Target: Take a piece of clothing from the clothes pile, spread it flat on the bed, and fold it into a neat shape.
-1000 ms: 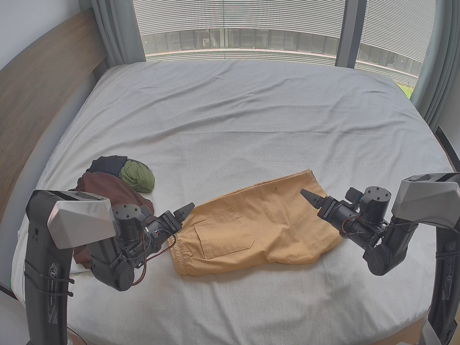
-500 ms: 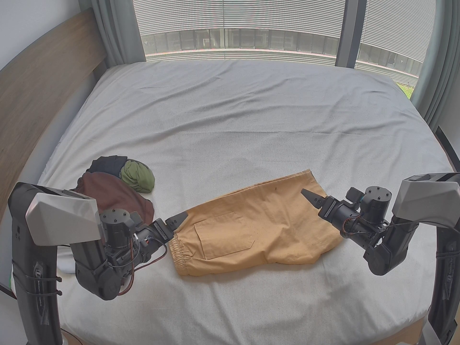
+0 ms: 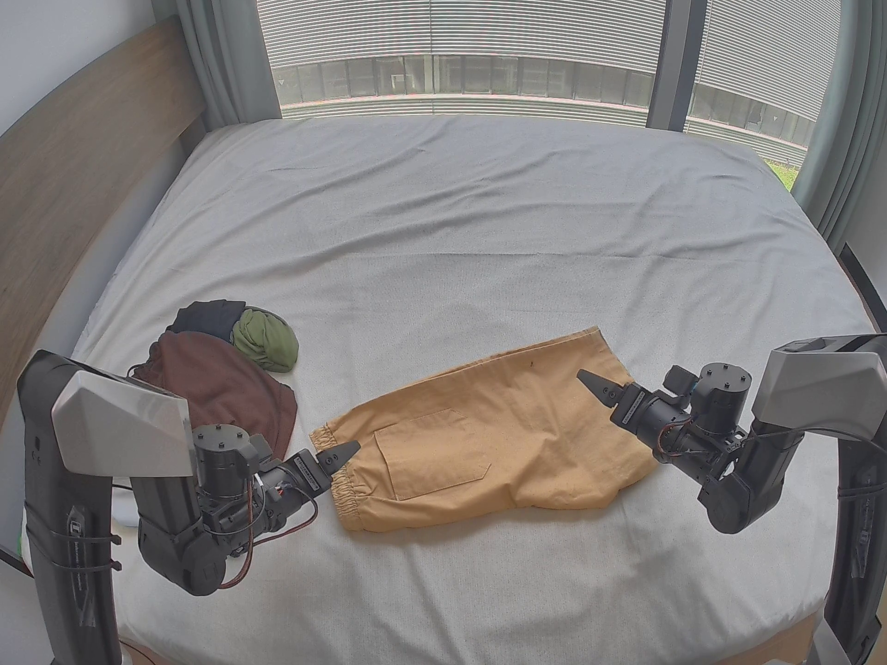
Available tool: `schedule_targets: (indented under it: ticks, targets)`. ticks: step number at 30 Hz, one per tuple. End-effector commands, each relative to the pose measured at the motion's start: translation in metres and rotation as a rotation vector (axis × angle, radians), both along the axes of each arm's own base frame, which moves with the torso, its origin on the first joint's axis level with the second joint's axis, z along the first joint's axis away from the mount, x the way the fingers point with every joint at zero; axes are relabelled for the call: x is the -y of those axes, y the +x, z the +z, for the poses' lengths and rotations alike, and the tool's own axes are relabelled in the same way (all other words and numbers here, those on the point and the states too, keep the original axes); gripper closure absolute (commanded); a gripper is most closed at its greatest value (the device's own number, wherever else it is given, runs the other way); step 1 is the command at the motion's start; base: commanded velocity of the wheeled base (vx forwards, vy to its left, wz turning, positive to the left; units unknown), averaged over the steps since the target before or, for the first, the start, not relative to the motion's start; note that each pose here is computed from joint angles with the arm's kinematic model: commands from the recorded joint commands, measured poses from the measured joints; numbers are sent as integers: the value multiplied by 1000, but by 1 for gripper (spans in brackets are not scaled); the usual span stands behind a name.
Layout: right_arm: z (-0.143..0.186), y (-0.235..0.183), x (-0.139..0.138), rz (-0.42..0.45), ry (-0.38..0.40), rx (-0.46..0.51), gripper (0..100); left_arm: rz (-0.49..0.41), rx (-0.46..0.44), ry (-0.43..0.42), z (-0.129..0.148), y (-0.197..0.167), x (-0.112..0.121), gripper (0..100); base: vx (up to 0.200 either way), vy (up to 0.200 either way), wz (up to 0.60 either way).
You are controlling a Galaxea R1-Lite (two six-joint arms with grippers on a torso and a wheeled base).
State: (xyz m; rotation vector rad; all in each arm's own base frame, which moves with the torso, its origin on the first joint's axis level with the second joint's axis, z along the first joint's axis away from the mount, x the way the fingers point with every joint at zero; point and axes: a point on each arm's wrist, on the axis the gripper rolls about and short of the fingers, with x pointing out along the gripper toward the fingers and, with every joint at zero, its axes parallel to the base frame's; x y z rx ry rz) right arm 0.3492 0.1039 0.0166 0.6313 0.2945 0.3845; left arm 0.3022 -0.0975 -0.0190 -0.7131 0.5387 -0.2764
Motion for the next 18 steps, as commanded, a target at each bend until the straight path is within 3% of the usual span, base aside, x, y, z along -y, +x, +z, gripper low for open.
schedule_targets:
  ticks: [1, 18]
  targets:
    - [-5, 0, 0, 1, -4, -13, 0, 6, -27, 16, -23, 10, 3, 0, 0, 0, 0]
    - [-4, 1, 1, -2, -2, -9, 0, -12, 4, 1, -38, 30, 17, 0, 0, 0, 0]
